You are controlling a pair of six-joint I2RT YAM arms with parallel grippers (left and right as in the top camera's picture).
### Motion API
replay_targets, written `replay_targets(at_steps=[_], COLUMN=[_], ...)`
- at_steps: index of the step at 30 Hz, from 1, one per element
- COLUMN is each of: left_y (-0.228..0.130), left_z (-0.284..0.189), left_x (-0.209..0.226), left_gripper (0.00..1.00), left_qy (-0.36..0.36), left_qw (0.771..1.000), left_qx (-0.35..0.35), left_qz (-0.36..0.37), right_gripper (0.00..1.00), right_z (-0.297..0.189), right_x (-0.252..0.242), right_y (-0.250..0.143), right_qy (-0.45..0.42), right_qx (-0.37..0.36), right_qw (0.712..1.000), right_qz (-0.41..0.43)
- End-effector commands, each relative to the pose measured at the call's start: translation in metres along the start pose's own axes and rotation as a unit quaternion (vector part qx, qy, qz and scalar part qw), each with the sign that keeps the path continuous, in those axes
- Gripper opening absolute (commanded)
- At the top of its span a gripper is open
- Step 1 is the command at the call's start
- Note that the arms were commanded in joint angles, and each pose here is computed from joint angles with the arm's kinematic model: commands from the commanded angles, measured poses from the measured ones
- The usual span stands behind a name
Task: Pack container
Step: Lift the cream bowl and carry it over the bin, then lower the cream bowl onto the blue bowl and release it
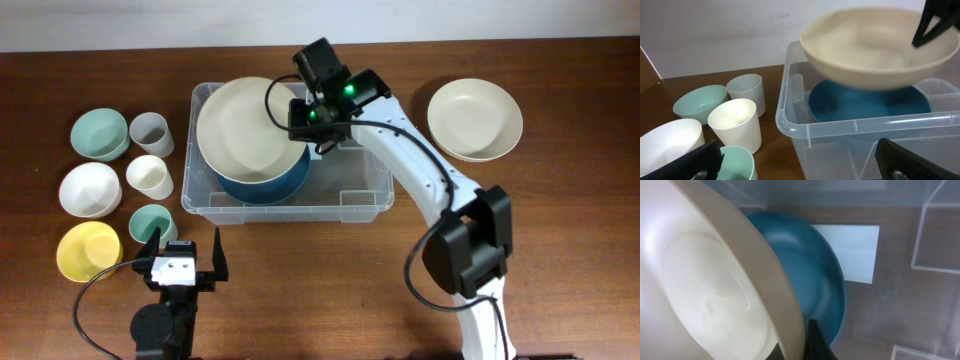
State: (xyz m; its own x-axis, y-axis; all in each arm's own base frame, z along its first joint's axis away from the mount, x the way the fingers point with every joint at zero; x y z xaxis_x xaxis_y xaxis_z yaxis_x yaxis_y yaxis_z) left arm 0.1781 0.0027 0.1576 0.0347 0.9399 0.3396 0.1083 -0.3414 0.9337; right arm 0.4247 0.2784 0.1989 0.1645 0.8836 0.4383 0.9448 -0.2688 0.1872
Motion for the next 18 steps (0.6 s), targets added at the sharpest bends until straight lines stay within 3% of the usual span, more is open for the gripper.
replay_targets(at_steps=[1, 18], left_y=[-0.003, -0.003], left_z=[0.000, 0.000], left_x=[0.001, 0.001], left_gripper=[1.00, 1.00], left_qy=[0.005, 0.004], left_qw=[1.000, 1.000], left_qx=[0.006, 0.006], left_qz=[-0.005, -0.005], right_gripper=[0.04, 0.04], right_z=[0.014, 0.040], right_x=[-0.006, -0.024], right_y=[0.004, 0.002], right_qy=[-0.008, -0.023], right_qx=[0.004, 0.037], right_qw=[1.000, 0.998], right_qz=[0.014, 0.036])
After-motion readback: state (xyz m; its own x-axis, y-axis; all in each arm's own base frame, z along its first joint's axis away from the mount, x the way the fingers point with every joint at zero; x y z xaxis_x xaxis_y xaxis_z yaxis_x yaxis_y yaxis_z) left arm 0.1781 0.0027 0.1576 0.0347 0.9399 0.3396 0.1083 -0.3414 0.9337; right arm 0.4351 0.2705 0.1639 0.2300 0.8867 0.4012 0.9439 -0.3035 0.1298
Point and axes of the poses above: each gripper's point midway between its finger pads, its own z axis out along the fingers, its own x axis along the line the jaws close on, y = z × x, the point moved 7 cm from there along -z, back along the fingers, and after that the axes turned 14 degrees about z, right-handed, at the moved point
